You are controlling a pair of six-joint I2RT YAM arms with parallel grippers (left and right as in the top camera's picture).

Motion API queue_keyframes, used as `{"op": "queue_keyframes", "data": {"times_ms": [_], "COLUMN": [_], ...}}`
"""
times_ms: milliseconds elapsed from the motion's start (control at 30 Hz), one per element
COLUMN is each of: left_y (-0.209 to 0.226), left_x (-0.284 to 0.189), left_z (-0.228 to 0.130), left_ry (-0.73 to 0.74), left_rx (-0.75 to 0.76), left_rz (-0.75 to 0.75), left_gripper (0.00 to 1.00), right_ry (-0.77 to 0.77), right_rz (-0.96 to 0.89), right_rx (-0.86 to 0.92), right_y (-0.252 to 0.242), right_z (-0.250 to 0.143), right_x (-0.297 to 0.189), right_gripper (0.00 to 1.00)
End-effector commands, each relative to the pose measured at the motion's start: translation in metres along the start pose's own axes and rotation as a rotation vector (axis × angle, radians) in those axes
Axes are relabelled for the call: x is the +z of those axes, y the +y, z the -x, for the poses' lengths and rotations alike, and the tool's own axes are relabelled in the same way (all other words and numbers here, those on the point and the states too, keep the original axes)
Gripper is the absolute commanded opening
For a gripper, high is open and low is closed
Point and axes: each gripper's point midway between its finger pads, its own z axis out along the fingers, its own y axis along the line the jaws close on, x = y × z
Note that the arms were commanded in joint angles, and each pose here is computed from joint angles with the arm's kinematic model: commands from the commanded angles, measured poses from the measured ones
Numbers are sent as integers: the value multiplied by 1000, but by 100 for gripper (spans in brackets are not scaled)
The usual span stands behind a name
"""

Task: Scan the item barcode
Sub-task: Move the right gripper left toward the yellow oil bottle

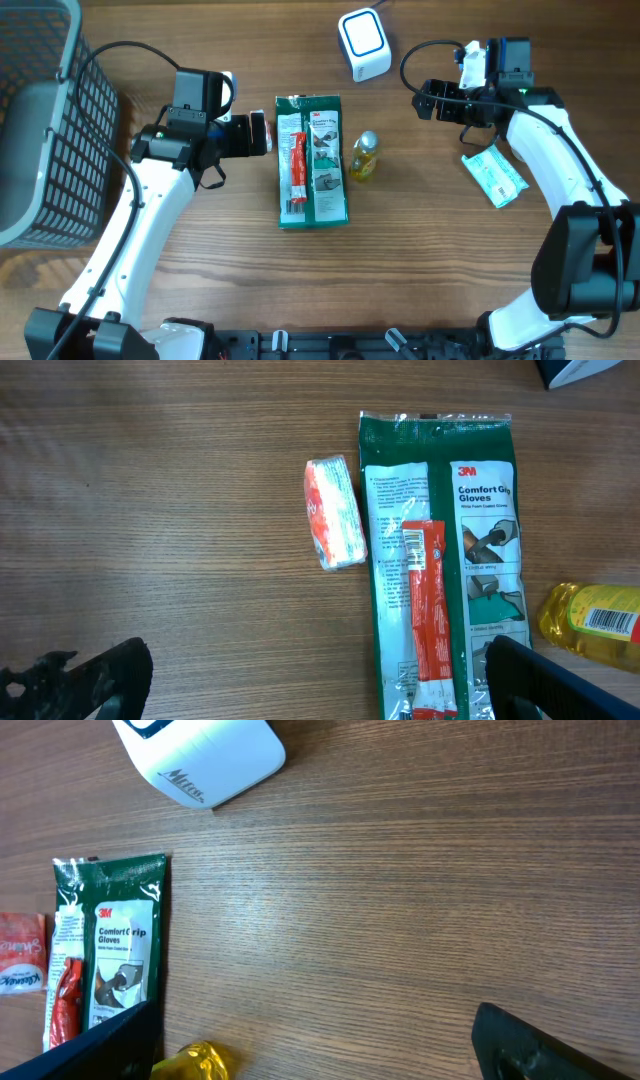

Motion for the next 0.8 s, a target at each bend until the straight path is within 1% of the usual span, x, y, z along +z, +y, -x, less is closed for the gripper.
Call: {"op": "queue_keyframes", "data": {"times_ms": [0, 700, 733, 767], "left_y": [1, 1, 1, 1], "left_x": [-4, -4, -4, -4], "left_z": [5, 5, 5, 5], "left_ry": [-19, -19, -19, -19], "left_rx": [2, 2, 2, 2], "left_rz": [7, 7, 7, 7], "left_gripper": [100, 100, 100, 100], "right_ry": [-7, -7, -6, -4], "right_rz": [18, 19, 24, 27], "right_rx": [-22, -21, 4, 71], "right_y": [4, 4, 5, 5], "right_z": [4, 4, 4, 3], "right_x": [0, 0, 0, 0], "right_gripper": [100, 100, 100, 100]}}
